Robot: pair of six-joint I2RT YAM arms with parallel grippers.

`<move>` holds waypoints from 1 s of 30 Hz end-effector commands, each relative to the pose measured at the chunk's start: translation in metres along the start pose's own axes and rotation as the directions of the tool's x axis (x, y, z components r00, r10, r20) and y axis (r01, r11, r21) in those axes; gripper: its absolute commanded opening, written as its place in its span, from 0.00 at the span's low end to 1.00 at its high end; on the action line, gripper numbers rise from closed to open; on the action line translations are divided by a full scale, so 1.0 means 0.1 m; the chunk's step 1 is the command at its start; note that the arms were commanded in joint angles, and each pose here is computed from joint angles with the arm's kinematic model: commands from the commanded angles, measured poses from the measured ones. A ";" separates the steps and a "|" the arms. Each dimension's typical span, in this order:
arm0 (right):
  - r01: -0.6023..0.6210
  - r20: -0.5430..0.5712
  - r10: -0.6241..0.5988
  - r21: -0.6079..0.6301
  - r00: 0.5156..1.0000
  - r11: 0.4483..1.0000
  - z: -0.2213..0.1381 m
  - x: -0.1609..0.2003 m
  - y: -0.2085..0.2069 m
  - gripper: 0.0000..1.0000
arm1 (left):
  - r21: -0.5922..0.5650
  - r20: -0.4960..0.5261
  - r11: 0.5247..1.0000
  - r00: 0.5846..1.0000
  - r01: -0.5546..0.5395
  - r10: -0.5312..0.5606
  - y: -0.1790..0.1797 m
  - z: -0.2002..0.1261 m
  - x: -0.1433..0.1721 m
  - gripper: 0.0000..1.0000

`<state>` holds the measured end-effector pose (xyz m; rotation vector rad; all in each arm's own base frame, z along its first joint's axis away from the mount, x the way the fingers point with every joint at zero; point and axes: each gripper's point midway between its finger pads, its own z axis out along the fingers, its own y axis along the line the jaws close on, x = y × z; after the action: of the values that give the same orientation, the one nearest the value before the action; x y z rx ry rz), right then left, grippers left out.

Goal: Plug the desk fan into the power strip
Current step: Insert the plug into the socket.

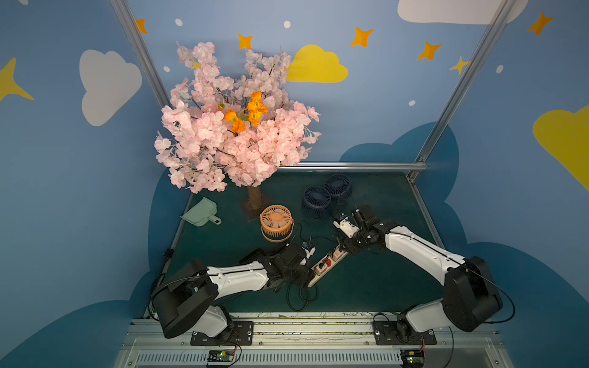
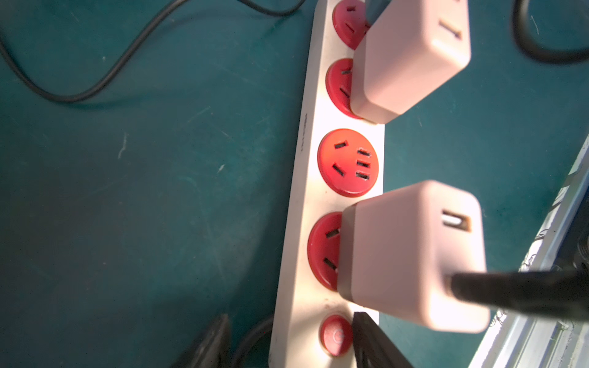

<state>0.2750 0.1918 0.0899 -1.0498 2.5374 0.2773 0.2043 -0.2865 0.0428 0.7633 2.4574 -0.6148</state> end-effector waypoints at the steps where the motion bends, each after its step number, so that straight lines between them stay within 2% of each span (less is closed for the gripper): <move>1: -0.011 -0.120 0.003 -0.064 0.993 0.998 0.04 0.31 0.15 0.00 | -0.087 -0.074 0.996 0.997 -0.003 -0.003 0.23 0.00 0.23 0.64; 10: 0.023 -0.186 -0.032 -0.050 0.982 0.998 0.19 0.50 0.13 0.00 | -0.085 -0.068 0.996 0.998 -0.011 0.005 0.23 -0.01 0.22 0.64; 16: 0.120 -0.281 -0.110 0.016 0.953 0.993 0.33 0.74 0.11 0.00 | -0.082 -0.058 0.996 0.998 -0.025 0.020 0.23 -0.06 0.18 0.64; 19: 0.129 -0.271 -0.116 0.030 0.955 0.991 0.32 0.76 0.11 0.00 | -0.079 -0.050 0.996 0.998 -0.030 0.026 0.23 -0.09 0.16 0.64; 21: 0.125 -0.264 -0.115 0.022 0.958 0.992 0.31 0.76 0.13 0.00 | -0.015 -0.024 0.996 0.996 -0.084 0.083 0.12 -0.13 0.12 0.65; 25: 0.150 -0.266 -0.147 -0.007 0.953 0.989 0.33 0.76 0.16 0.00 | 0.106 0.105 0.959 0.962 -0.263 0.252 -0.17 -0.24 0.04 0.76; 27: 0.155 -0.265 -0.151 -0.004 0.952 0.988 0.32 0.77 0.16 0.00 | 0.085 0.149 0.936 0.933 -0.342 0.328 -0.21 -0.26 0.03 0.84; 30: 0.153 -0.242 -0.147 0.004 0.959 0.988 0.28 0.75 0.15 0.00 | 0.025 0.125 0.911 0.906 -0.411 0.405 -0.16 -0.24 0.03 0.92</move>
<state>0.2772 0.1961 0.0849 -1.1290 2.4418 0.1612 0.1783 -0.2764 0.0539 1.0768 2.2245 -0.6077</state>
